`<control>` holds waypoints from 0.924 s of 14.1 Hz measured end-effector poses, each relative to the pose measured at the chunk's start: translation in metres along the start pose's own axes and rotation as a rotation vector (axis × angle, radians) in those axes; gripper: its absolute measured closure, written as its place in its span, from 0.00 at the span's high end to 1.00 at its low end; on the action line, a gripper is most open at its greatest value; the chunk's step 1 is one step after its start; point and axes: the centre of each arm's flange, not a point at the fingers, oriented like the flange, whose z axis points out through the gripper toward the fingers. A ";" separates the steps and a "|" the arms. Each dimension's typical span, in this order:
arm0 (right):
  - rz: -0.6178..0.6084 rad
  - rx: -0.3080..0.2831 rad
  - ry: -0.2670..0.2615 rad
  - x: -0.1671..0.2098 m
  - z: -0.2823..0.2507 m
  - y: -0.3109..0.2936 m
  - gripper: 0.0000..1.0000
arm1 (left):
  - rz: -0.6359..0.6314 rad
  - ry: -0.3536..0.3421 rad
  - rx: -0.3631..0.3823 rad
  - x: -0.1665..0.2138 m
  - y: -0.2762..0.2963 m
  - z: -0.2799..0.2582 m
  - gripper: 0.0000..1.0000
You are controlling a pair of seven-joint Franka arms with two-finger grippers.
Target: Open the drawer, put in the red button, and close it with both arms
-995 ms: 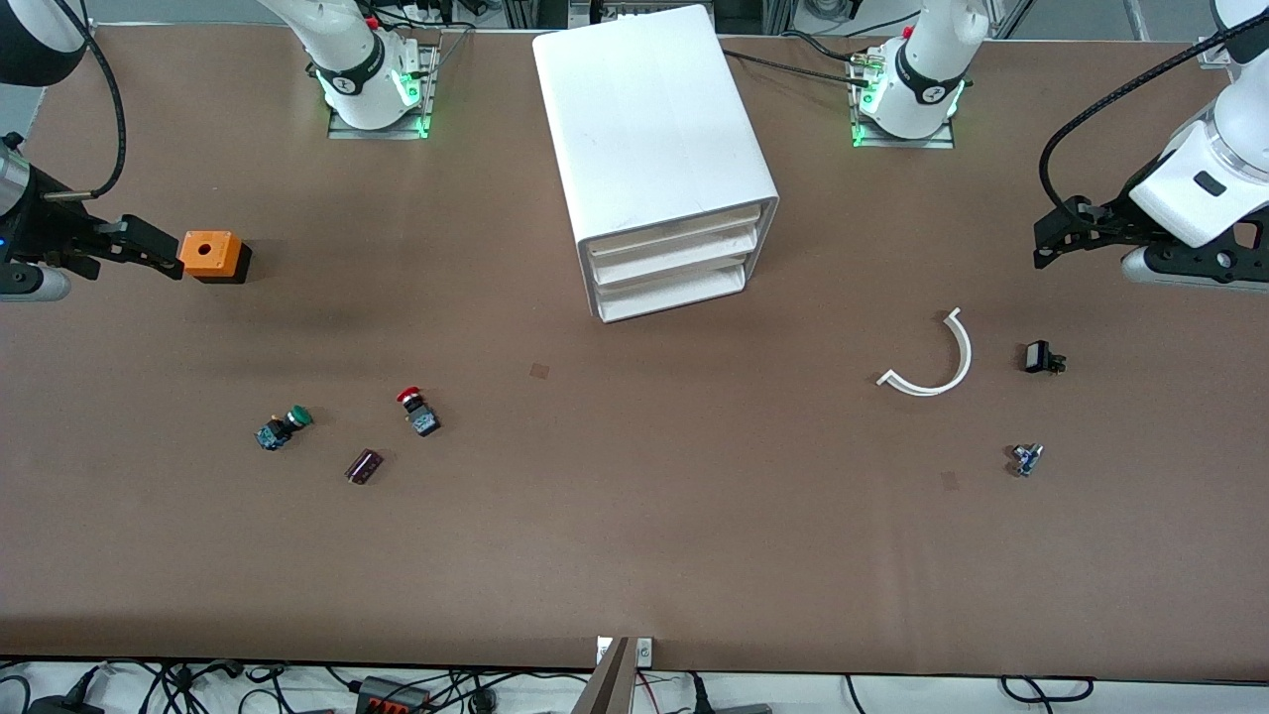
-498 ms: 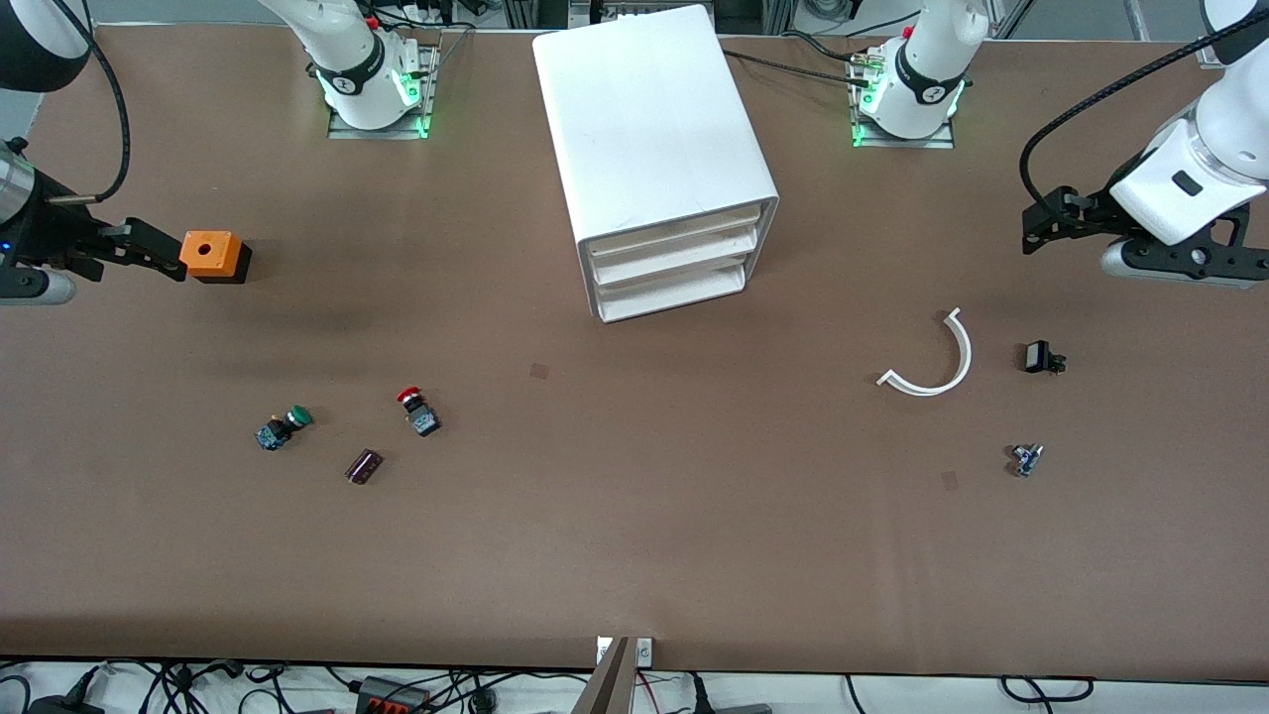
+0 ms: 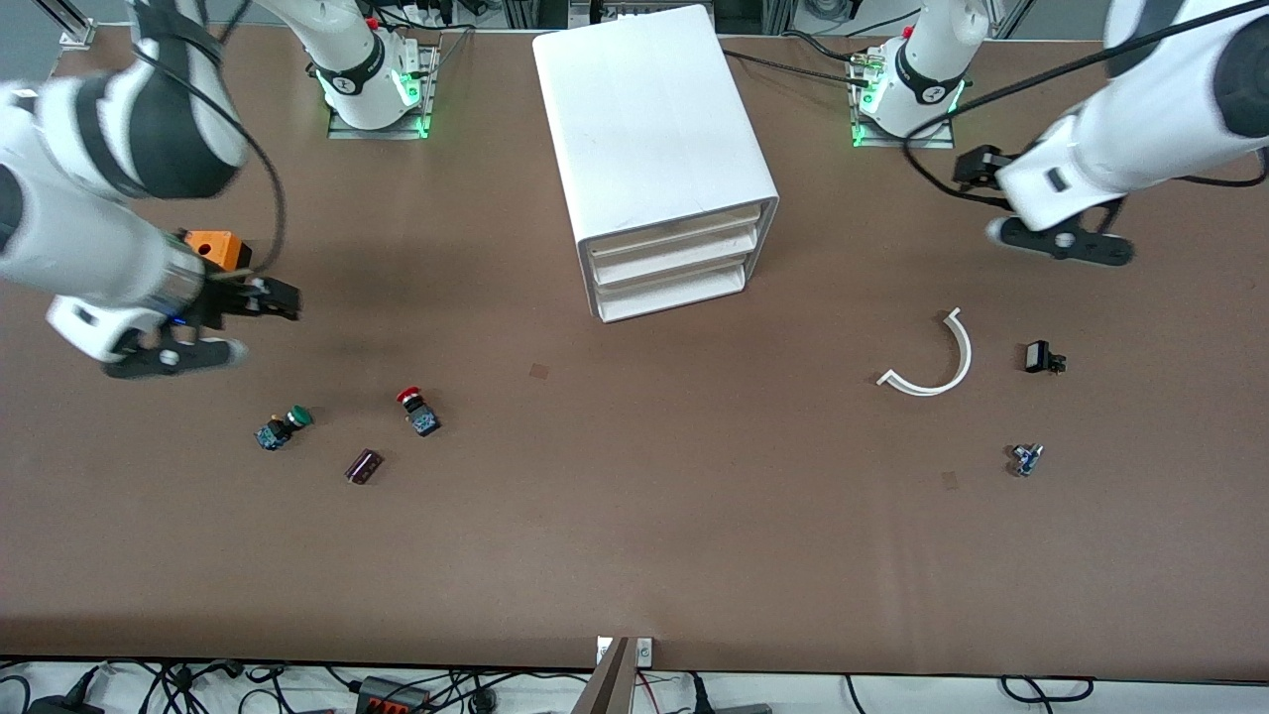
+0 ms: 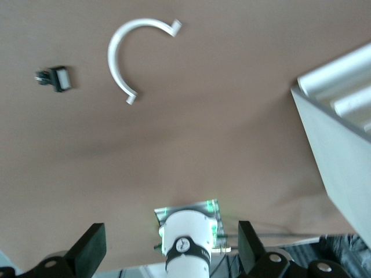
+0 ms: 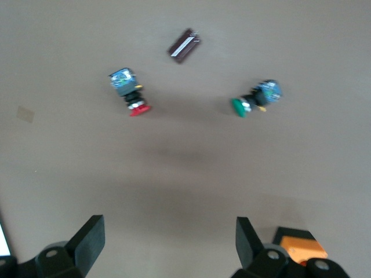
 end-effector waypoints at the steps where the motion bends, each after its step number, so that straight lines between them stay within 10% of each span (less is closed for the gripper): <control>1: -0.016 0.001 -0.022 0.010 0.017 -0.013 1.00 | 0.033 -0.017 -0.003 0.005 0.017 0.006 1.00; 5: -0.039 0.039 -0.027 0.063 0.089 -0.041 1.00 | 0.096 -0.048 -0.284 0.048 0.044 0.037 1.00; 13: -0.226 0.046 -0.005 0.121 0.209 -0.072 1.00 | 0.374 0.172 -0.740 0.165 0.050 0.132 1.00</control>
